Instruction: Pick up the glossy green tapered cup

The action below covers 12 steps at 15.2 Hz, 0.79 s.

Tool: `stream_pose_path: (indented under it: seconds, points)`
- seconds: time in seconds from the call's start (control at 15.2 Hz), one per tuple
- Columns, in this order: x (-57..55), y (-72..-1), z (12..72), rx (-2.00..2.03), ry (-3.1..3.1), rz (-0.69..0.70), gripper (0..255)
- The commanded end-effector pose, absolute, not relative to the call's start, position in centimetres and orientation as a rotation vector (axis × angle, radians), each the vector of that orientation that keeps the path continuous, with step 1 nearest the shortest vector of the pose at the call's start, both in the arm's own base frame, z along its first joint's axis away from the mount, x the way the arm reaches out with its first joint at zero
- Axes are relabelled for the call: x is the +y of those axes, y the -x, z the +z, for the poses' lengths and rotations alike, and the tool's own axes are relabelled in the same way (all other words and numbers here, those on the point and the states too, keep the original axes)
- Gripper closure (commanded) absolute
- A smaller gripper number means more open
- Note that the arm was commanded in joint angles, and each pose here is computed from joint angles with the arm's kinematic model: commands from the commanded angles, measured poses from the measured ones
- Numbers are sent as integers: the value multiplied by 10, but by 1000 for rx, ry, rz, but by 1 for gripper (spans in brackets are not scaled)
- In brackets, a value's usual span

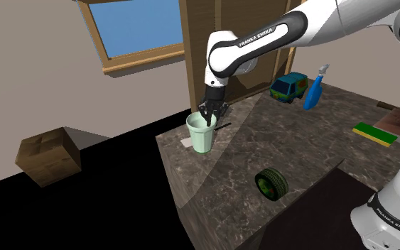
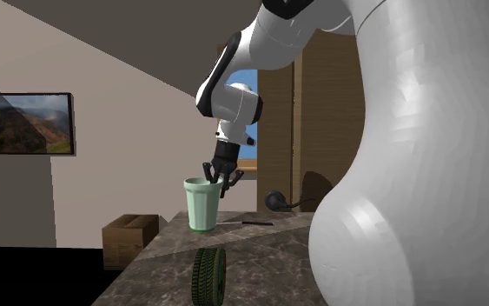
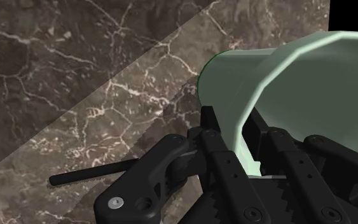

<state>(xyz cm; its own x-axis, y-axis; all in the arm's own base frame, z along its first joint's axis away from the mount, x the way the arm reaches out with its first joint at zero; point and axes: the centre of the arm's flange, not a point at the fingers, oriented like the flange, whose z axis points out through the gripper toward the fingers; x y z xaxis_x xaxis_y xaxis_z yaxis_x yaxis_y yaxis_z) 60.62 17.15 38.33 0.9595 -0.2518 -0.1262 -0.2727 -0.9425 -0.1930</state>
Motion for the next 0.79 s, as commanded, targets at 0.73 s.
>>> stream_pose_path:
  seconds: [0.73]
  points:
    - [172, -607, 443, 393, 2901, 146, 255]
